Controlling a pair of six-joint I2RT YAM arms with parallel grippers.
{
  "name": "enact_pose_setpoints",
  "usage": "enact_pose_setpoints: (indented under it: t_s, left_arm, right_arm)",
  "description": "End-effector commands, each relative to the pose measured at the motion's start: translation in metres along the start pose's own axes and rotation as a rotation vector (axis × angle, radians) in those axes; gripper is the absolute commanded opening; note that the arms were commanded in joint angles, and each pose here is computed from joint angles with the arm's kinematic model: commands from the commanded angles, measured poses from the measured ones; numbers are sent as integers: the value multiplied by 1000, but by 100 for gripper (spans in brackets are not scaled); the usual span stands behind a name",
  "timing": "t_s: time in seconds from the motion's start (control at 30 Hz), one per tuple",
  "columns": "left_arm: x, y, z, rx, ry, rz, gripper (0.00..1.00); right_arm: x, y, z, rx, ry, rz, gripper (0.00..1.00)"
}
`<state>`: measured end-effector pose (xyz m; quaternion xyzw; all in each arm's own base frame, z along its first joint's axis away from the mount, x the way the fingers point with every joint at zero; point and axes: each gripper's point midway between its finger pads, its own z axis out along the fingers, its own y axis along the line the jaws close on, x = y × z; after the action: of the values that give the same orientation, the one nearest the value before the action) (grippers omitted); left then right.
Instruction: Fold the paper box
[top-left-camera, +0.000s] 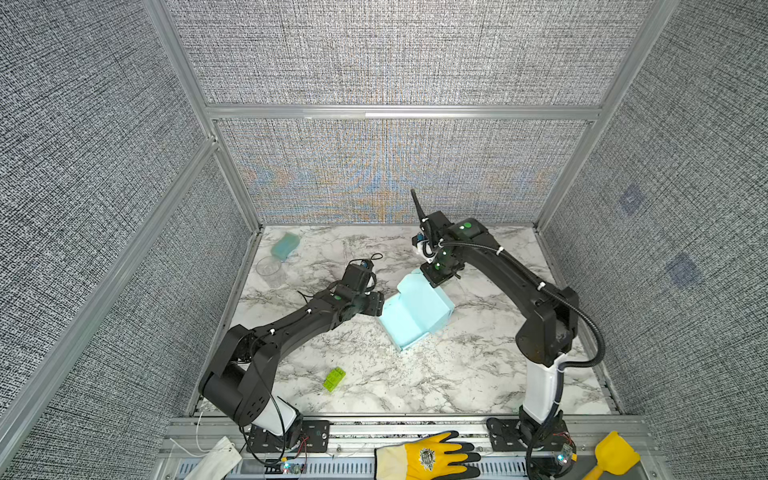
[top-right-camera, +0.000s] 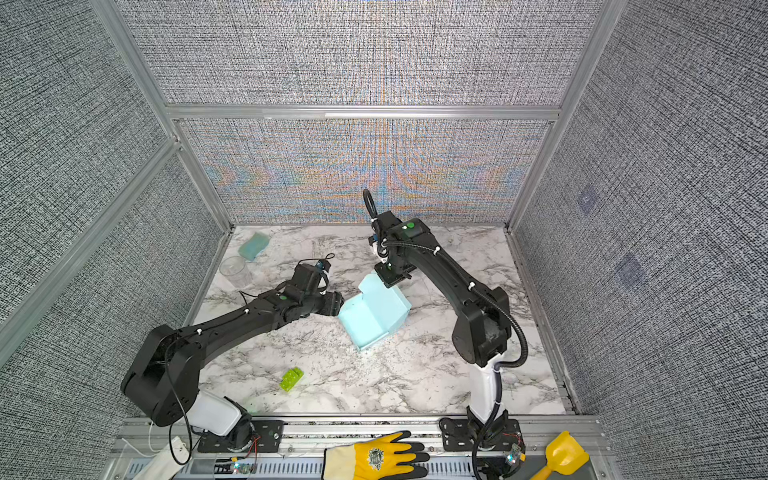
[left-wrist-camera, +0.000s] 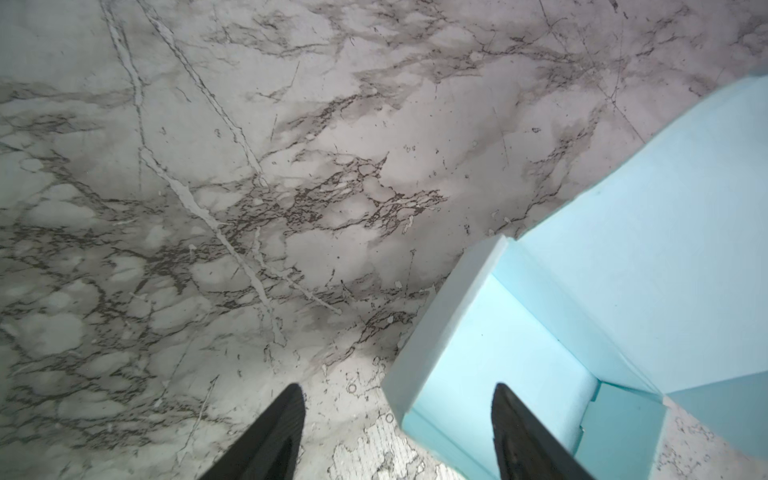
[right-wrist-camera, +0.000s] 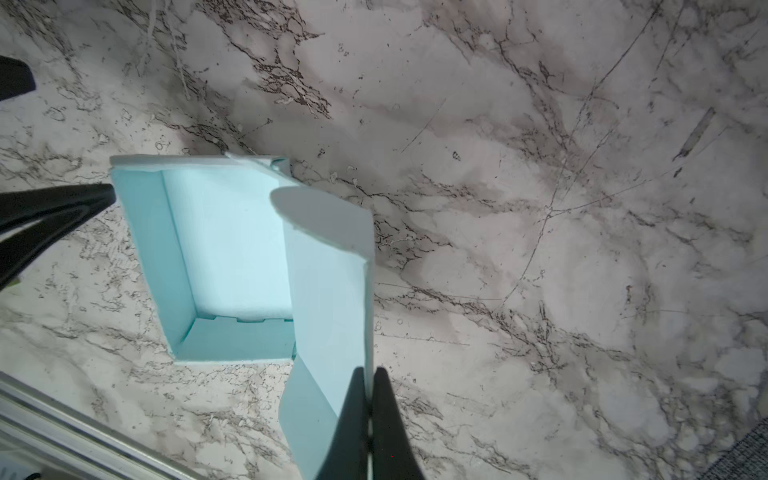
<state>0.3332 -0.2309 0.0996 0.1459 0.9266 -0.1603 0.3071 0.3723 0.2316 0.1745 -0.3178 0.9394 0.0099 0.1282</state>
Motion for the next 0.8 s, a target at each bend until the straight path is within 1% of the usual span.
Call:
enact_pose_setpoints:
  t_s: [0.0, 0.1, 0.23, 0.3, 0.57, 0.67, 0.77]
  left_arm:
    - [-3, -8, 5, 44, -15, 21, 72]
    - [1, -9, 9, 54, -7, 29, 69]
    - [6, -11, 12, 66, 0, 36, 66]
    - [7, -12, 11, 72, -2, 38, 65]
    - [19, -19, 16, 105, -1, 17, 62]
    - [22, -21, 17, 106, 4, 16, 62]
    - [22, -19, 15, 92, -3, 14, 62]
  right_arm:
    - [3, -2, 2, 62, 51, -92, 0]
    - [-5, 0, 2, 93, 40, -128, 0]
    - [-23, 4, -3, 139, -22, -157, 8]
    - [-32, 7, -6, 152, -56, -165, 11]
    - [-69, 26, -28, 167, -203, -170, 13]
    - [-81, 26, -47, 165, -287, -115, 20]
    - [-87, 23, -78, 161, -408, -31, 33]
